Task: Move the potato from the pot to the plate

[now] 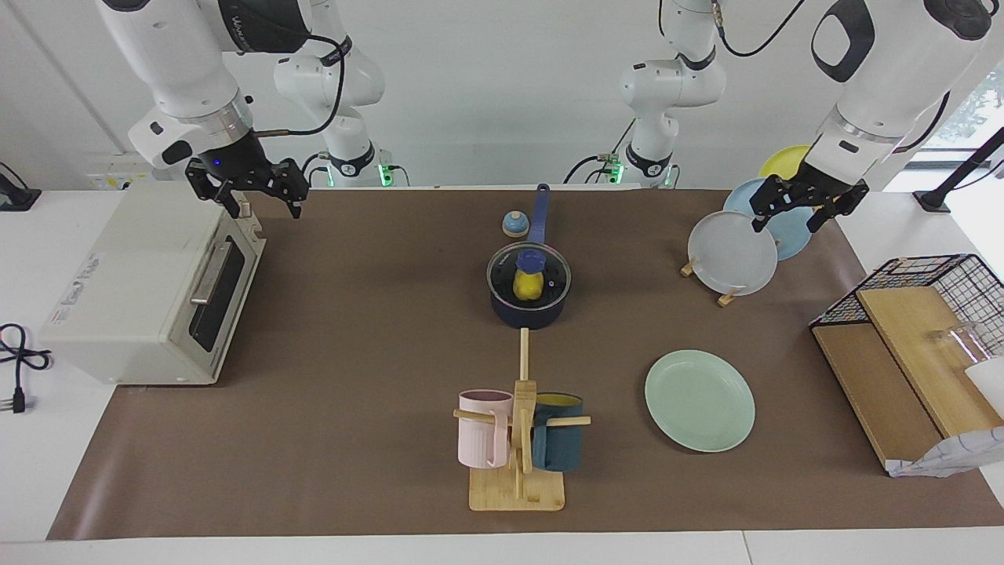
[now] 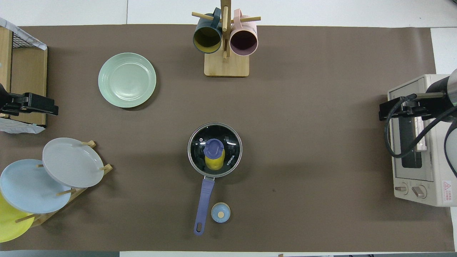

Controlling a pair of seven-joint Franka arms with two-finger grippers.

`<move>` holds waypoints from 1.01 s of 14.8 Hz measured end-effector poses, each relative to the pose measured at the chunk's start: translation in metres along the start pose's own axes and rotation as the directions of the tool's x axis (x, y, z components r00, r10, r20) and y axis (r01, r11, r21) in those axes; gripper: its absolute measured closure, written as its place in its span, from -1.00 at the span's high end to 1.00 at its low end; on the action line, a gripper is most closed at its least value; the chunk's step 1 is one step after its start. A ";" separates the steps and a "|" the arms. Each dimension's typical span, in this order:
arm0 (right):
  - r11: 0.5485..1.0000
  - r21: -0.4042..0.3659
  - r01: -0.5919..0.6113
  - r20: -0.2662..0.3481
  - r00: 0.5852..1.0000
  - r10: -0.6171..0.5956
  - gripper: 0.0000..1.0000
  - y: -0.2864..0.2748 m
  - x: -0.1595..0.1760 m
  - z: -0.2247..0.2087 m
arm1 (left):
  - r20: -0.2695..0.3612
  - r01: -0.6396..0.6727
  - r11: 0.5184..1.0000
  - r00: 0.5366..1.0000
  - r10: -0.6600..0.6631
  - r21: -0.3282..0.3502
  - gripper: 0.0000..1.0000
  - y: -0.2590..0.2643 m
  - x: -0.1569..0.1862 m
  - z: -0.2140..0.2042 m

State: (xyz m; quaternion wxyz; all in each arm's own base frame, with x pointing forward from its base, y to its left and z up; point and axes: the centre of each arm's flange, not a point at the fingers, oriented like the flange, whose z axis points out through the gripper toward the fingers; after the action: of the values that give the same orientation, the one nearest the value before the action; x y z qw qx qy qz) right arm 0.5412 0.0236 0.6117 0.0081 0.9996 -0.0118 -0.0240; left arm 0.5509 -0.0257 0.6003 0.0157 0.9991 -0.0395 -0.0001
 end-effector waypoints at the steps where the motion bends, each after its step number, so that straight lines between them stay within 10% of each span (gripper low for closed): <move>1: 1.000 0.000 0.000 0.000 1.000 0.000 1.00 0.000 0.000 0.000 | 0.000 0.000 1.000 1.000 0.000 0.000 1.00 0.000 0.000 0.000; 15: 1.000 0.005 0.017 -0.010 1.000 -0.017 1.00 -0.009 0.000 -0.001 | 0.000 -0.001 1.000 1.000 0.001 0.000 1.00 0.000 0.000 0.000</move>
State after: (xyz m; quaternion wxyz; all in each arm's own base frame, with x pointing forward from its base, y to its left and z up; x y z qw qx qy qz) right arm 0.5419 0.0330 0.6125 0.0052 0.9998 -0.0032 -0.0189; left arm 0.5509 -0.0260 0.6002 0.0157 0.9991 -0.0397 -0.0002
